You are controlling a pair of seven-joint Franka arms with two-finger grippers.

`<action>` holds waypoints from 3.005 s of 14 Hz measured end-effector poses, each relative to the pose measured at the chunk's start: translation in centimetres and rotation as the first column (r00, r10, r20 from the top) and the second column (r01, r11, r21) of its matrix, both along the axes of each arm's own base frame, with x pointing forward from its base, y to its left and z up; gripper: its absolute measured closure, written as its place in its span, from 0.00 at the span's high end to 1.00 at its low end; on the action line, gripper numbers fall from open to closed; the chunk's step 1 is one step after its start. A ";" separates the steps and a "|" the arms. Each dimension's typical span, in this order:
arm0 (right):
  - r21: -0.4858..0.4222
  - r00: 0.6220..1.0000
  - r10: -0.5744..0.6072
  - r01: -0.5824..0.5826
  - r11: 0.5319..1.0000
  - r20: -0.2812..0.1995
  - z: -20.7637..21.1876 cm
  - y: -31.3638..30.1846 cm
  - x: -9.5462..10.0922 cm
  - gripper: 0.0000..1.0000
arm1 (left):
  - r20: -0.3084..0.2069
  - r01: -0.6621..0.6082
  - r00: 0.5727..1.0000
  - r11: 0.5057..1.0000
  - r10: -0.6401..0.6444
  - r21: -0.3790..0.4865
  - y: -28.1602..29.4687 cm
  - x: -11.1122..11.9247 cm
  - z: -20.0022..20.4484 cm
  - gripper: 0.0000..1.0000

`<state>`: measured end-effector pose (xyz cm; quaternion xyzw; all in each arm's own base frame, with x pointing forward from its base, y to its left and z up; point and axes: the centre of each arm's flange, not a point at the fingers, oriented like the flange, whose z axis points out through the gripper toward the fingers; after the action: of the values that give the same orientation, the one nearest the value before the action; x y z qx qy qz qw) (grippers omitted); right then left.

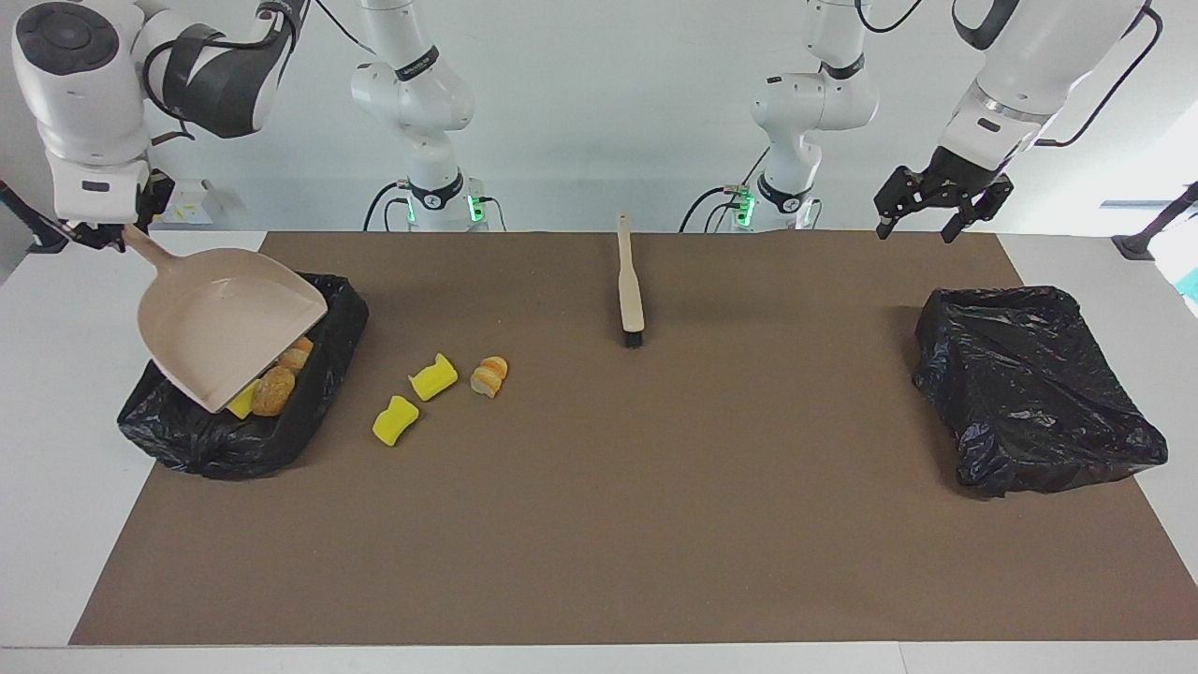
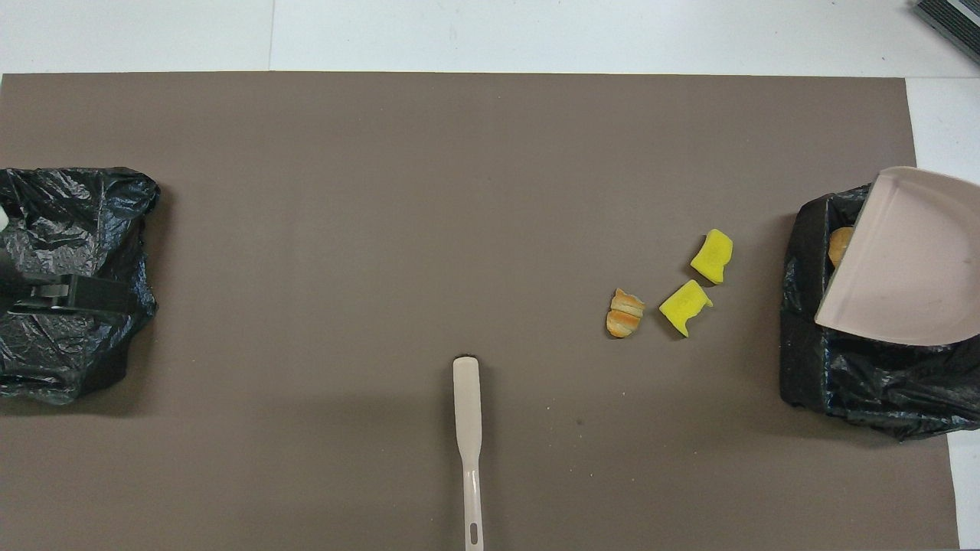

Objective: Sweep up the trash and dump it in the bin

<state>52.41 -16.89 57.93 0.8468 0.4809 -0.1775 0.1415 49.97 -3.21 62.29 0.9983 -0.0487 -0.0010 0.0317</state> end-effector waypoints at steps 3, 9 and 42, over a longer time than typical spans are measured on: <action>0.130 0.991 -0.131 0.128 0.983 0.022 -1.0 5.3 0.2 0.31 | -0.006 0.044 0.999 0.999 -0.044 -0.001 4.4 0.0 -0.2 1.00; 0.231 0.887 -0.452 0.421 0.877 0.098 -2.0 19.7 0.0 0.31 | 0.051 -0.006 0.999 1.000 0.006 0.004 3.0 0.4 3.8 1.00; 0.352 0.410 -0.912 0.851 0.390 0.019 -19.5 56.6 6.2 1.00 | -0.040 -0.001 0.999 1.000 0.002 0.020 1.2 0.2 2.7 1.00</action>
<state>58.63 39.75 38.46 0.9958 -0.0428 -0.0634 -0.0500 50.17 -1.97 65.01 0.9984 -0.0474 -0.0213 0.0226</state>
